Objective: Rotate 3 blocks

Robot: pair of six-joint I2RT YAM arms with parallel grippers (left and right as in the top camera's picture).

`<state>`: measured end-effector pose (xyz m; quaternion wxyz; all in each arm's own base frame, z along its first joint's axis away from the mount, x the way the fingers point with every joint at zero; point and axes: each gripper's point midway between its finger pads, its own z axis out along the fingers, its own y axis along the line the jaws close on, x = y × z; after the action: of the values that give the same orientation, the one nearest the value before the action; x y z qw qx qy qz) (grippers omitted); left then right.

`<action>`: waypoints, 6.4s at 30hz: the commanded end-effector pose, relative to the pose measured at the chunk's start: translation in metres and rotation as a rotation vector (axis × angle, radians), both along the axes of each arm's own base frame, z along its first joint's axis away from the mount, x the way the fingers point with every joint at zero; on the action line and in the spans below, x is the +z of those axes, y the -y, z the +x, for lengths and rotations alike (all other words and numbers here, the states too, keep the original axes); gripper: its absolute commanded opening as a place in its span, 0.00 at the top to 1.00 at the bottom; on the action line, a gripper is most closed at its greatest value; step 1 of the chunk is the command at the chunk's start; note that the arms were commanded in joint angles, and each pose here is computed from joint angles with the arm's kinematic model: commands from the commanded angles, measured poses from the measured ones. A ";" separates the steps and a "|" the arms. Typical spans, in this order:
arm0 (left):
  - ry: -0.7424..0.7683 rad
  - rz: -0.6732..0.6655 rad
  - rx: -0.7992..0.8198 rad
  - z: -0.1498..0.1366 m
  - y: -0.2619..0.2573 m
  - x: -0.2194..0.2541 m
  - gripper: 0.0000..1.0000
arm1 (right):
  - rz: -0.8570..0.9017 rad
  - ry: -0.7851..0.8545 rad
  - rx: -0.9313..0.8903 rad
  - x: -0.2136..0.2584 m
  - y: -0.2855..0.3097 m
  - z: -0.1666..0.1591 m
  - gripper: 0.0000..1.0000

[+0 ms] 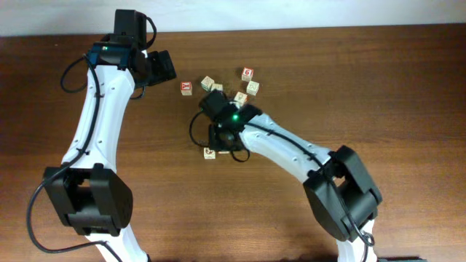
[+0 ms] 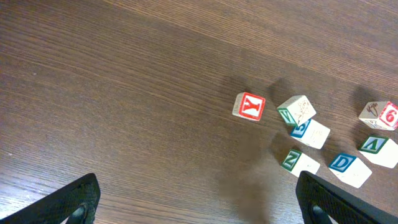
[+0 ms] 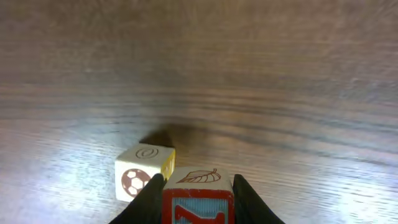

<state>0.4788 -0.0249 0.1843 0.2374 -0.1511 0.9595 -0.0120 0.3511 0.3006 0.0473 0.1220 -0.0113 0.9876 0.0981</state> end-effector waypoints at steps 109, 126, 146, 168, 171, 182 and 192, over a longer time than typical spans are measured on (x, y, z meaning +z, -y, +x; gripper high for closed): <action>-0.352 0.012 0.005 -0.078 0.009 -0.098 1.00 | 0.071 -0.190 0.133 -0.030 0.043 -0.012 0.96; -0.359 -0.214 -0.196 -0.081 0.044 -0.099 1.00 | 0.124 0.071 0.227 -0.002 0.004 0.038 0.96; -0.110 -0.095 -0.148 -0.096 0.025 0.009 1.00 | 0.188 0.218 0.160 0.110 0.032 0.044 0.96; -0.249 -0.243 -0.345 -0.147 0.101 -0.180 1.00 | 0.184 -0.119 0.132 -0.022 0.019 -0.012 0.96; -0.239 -0.204 -0.341 -0.144 0.095 -0.181 1.00 | 0.199 -0.085 0.102 -0.012 0.028 0.002 0.96; -0.204 -0.451 -0.424 -0.137 0.090 -0.173 1.00 | 0.250 -0.156 0.070 -0.033 0.057 -0.002 0.96; -0.230 -0.530 -0.447 -0.153 0.099 -0.176 1.00 | 0.308 -0.176 0.079 -0.033 0.057 -0.004 0.96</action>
<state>0.3263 -0.1197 0.0096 0.0708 0.0002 0.9566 -0.2825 0.3500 0.2417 0.0128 0.0352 -0.0162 0.9694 0.2423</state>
